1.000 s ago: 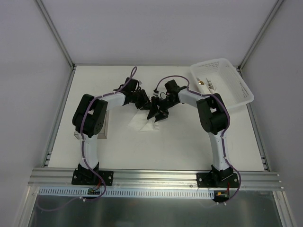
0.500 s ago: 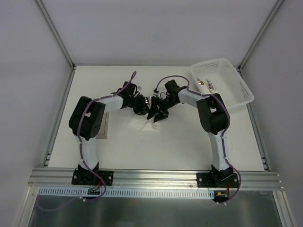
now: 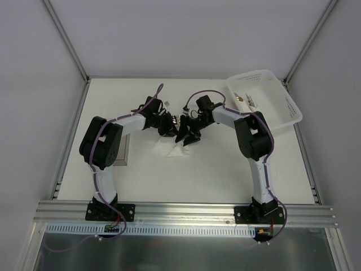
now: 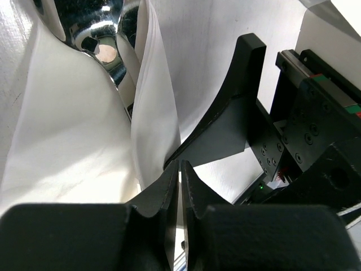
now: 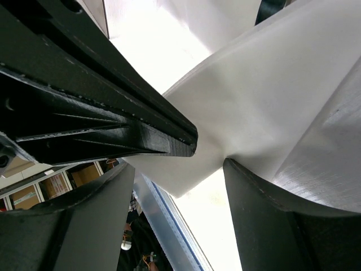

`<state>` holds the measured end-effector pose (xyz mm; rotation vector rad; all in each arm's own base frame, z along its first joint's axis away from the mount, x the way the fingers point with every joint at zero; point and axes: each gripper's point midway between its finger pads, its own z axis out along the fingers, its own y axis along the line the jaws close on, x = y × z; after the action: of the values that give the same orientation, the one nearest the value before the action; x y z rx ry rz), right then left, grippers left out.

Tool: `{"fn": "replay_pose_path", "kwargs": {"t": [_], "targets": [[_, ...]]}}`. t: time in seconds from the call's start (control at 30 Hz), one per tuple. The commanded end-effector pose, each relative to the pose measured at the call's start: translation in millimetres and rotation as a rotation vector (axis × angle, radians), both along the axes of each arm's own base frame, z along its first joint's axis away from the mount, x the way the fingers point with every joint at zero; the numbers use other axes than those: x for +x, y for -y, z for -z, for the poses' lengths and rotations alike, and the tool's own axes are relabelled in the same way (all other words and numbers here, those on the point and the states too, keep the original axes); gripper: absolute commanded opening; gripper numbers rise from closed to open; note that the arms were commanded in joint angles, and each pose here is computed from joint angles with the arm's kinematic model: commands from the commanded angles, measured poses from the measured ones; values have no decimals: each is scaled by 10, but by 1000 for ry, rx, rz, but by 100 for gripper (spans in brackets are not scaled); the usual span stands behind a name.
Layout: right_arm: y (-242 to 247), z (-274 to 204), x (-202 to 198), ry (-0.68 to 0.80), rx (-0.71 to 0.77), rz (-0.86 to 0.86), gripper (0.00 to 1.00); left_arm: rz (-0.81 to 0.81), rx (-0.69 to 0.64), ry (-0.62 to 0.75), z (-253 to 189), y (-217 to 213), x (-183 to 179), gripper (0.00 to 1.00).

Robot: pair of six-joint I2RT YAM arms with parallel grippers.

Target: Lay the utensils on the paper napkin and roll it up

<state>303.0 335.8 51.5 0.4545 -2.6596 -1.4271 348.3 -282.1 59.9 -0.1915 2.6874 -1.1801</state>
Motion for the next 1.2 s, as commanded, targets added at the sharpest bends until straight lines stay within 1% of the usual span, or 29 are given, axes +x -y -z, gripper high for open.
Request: {"fn": "replay_pose_path", "kwargs": {"t": [0.0, 0.2, 0.4, 0.67, 0.77, 0.87, 0.9, 1.03, 1.17], "targets": [[95, 127, -23, 15, -83, -3, 69, 43, 2, 19, -73, -50, -63, 5], [88, 62, -48, 12, -66, -10, 68, 60, 72, 13, 43, -165, -139, 0], [102, -43, -72, 44, -47, -34, 63, 71, 107, -3, 170, -193, -123, 0], [69, -300, -110, 70, 19, -53, 57, 71, 157, -46, 384, -236, -108, 0], [63, -346, -104, 73, 22, -49, 49, 65, 183, -59, 443, -278, -116, 0], [69, -340, -98, 77, 15, -44, 36, 59, 195, -67, 481, -294, -117, 0], [74, -326, -98, 78, 10, -43, 31, 59, 195, -73, 491, -294, -125, 0], [91, -236, -92, 78, -16, -32, 22, 56, 195, -82, 506, -292, -130, 0], [101, -138, -104, 78, -33, -22, 18, 50, 193, -75, 476, -291, -121, 0]]}}
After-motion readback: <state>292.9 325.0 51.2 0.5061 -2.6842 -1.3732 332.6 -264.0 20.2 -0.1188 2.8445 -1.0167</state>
